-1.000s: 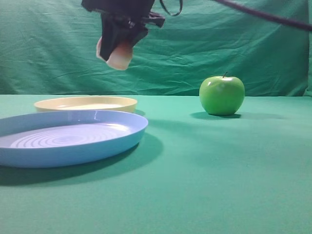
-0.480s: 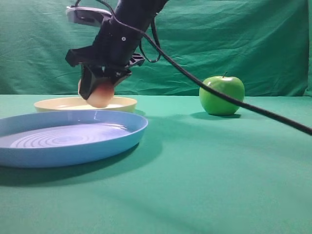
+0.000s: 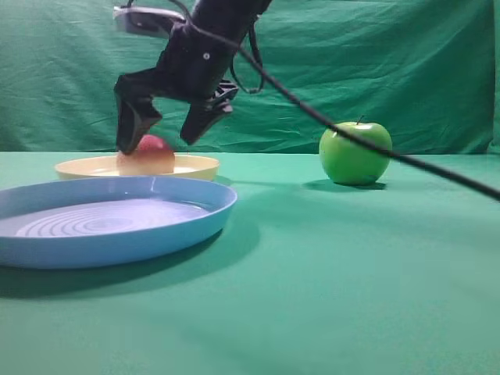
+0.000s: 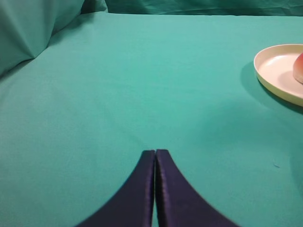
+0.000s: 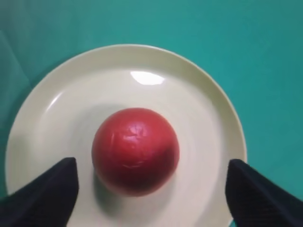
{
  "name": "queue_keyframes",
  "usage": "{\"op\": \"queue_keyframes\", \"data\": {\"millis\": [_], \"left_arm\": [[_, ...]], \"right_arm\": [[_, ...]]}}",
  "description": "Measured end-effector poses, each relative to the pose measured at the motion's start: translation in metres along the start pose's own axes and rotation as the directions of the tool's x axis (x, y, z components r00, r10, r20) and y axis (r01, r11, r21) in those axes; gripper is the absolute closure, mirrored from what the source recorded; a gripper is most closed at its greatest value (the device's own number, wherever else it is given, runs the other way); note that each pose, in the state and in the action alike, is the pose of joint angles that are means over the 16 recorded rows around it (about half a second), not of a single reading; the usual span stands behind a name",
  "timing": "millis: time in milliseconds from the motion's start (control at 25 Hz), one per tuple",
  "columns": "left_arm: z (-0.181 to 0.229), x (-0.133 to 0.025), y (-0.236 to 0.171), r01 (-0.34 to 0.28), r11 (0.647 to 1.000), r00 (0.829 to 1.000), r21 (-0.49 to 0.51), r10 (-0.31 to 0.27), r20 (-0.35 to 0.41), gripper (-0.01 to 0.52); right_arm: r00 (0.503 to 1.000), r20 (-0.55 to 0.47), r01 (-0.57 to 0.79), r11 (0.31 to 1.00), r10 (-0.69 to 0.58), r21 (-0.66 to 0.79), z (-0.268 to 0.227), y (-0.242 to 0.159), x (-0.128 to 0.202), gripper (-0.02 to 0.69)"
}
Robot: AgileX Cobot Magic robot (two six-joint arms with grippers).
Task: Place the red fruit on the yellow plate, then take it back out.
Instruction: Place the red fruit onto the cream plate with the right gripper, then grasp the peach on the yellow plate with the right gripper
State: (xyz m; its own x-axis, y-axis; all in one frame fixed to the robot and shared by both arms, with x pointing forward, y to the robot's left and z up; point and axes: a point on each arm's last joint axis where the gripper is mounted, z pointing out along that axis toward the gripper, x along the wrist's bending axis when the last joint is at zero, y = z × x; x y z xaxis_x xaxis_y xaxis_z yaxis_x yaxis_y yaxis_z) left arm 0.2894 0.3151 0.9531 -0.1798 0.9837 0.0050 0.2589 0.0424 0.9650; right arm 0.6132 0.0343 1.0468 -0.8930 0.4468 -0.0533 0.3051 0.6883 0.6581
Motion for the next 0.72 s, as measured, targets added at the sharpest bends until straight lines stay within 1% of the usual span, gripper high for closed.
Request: {"op": "queue_keyframes", "data": {"millis": [200,280,360,480,720], "left_arm": [[0.0,0.0,0.0,0.0,1.0,1.0,0.0,0.0,0.0,0.514],[0.0,0.0,0.0,0.0,1.0,1.0,0.0,0.0,0.0,0.514],[0.0,0.0,0.0,0.0,1.0,1.0,0.0,0.0,0.0,0.514],[0.0,0.0,0.0,0.0,1.0,1.0,0.0,0.0,0.0,0.514],[0.0,0.0,0.0,0.0,1.0,1.0,0.0,0.0,0.0,0.514]], "right_arm": [[0.999,-0.004,-0.049,0.999,0.049,-0.021,-0.063,0.016,0.006,0.528],[0.998,-0.001,-0.069,0.997,0.069,-0.03,-0.088,0.02,0.01,0.586],[0.996,0.005,-0.088,0.995,0.088,-0.039,-0.113,0.024,0.015,0.627],[0.994,0.018,-0.111,0.992,0.112,-0.055,-0.151,0.027,0.023,0.659],[0.988,0.053,-0.142,0.985,0.148,-0.102,-0.222,0.026,0.04,0.665]]}}
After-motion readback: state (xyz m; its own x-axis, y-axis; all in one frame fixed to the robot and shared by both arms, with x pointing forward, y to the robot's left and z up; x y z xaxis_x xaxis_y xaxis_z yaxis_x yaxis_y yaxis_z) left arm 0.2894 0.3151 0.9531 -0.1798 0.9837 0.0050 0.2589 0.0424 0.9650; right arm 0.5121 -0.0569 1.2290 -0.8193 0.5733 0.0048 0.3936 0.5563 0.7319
